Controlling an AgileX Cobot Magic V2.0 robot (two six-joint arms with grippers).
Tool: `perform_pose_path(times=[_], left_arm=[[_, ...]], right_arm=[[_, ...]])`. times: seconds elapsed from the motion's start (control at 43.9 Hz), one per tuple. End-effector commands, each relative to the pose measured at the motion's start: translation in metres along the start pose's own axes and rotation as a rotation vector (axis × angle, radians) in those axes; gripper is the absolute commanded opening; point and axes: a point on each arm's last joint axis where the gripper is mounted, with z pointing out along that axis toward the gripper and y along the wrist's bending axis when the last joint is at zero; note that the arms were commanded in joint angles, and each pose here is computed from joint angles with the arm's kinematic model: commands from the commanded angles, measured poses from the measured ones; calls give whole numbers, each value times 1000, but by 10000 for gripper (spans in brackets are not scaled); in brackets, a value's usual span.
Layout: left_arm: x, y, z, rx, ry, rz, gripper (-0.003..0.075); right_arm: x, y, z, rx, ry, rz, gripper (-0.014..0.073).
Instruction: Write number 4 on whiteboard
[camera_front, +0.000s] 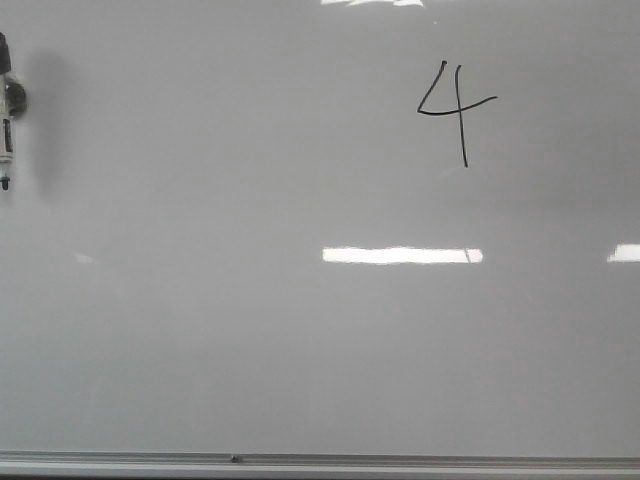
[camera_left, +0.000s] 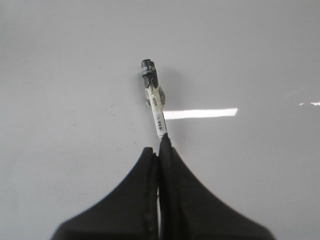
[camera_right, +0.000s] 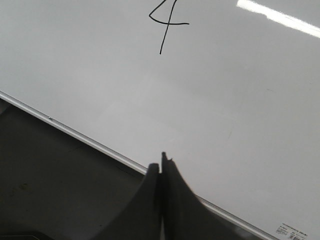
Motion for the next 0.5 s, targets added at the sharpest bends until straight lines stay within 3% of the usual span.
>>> perform_pose_path(times=[0.0,0.228,0.478], left_arm=[[8,1,-3,-10,-169,-22,-20],[45,3,-6,-41,-240,-24,-20],[44,4,-7,-57,-262,-23,-20]], right_arm=[[-11,-2,-5,21,-81,-1,-71],[-11,-2,-5,21,-81,-1,-71],[-11,-2,-5,21,-80,-1,-71]])
